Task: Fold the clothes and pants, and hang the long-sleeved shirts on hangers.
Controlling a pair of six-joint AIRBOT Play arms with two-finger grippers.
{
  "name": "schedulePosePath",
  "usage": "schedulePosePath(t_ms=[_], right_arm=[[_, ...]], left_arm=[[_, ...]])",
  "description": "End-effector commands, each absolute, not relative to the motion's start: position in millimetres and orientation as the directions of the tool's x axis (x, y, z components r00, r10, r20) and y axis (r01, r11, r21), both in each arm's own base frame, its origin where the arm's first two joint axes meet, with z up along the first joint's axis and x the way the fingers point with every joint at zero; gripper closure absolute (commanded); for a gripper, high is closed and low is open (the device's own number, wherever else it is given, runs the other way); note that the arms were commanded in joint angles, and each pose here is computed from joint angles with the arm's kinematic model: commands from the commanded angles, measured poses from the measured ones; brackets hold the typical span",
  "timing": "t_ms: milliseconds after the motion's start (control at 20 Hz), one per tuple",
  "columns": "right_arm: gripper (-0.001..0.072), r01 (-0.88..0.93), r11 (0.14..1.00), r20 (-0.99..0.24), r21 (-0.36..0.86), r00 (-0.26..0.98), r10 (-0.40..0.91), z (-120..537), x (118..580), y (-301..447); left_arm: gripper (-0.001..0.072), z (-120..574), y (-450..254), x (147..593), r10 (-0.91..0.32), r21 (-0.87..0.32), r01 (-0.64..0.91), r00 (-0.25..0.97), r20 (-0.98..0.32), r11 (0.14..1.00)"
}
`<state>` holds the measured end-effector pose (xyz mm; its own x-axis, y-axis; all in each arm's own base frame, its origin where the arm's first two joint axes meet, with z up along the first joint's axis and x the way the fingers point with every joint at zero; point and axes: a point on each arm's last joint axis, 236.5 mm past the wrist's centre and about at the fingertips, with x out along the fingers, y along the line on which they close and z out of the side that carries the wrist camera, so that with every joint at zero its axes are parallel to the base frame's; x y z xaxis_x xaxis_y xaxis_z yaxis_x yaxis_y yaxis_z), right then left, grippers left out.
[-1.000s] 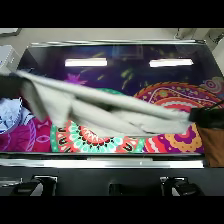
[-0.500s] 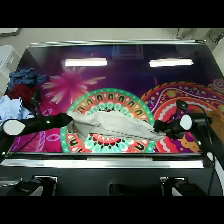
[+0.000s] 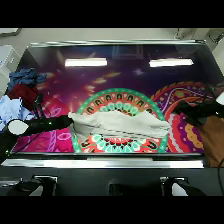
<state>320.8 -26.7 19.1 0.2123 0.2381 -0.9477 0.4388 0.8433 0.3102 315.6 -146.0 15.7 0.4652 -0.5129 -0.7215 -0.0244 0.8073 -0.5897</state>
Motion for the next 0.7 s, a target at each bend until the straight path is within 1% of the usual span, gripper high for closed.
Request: schedulePosePath(t_ms=[0,50,200,250,400,450,500,550,600,650], right_arm=[[0.003,0.45,0.821,-0.923,0.351,0.02,0.384,-16.3,262.5,-13.5],[0.0025,0.475,0.792,-0.905,0.383,0.022,0.425,-33.7,257.5,-1.8],[0.0025,0.558,0.675,-0.857,0.482,0.141,0.495,-64.6,269.4,21.6],[0.0027,0.571,0.652,-0.849,0.499,0.169,0.501,-69.5,272.4,24.4],[0.0034,0.564,0.665,-0.862,0.491,0.205,0.463,-83.1,279.0,26.5],[0.0054,0.549,0.678,-0.866,0.489,0.212,0.453,-85.1,282.7,30.0],[0.0251,0.538,0.688,-0.869,0.487,0.216,0.446,-86.6,286.0,34.7],[0.059,0.528,0.695,-0.87,0.488,0.233,0.434,-86.9,291.6,36.5],[0.0674,0.527,0.69,-0.866,0.497,0.244,0.437,-82.5,296.1,37.3],[0.0675,0.502,0.7,-0.86,0.508,0.255,0.442,-71.2,303.1,37.1]], left_arm=[[0.0665,14.7,-145.8,314.8,-0.513,-0.589,-0.027,0.461,-0.724,0.807],[0.0664,14.6,-146.1,314.1,-0.515,-0.59,-0.026,0.458,-0.725,0.807],[0.0665,12.9,-147.7,309.6,-0.521,-0.591,-0.026,0.439,-0.732,0.807],[0.0665,12.5,-148.2,308.2,-0.523,-0.591,-0.026,0.433,-0.734,0.807],[0.0664,12.7,-148.1,308.6,-0.523,-0.591,-0.026,0.435,-0.733,0.807],[0.0665,12.6,-148.1,308.5,-0.523,-0.591,-0.026,0.435,-0.733,0.807],[0.0664,12.7,-148.1,308.6,-0.523,-0.591,-0.026,0.435,-0.733,0.807],[0.0664,12.7,-148.0,308.7,-0.523,-0.59,-0.025,0.435,-0.733,0.807],[0.0665,13.1,-147.9,308.9,-0.523,-0.586,-0.014,0.436,-0.732,0.81],[0.0665,16.6,-147.5,311.2,-0.52,-0.577,0.007,0.443,-0.73,0.816]])
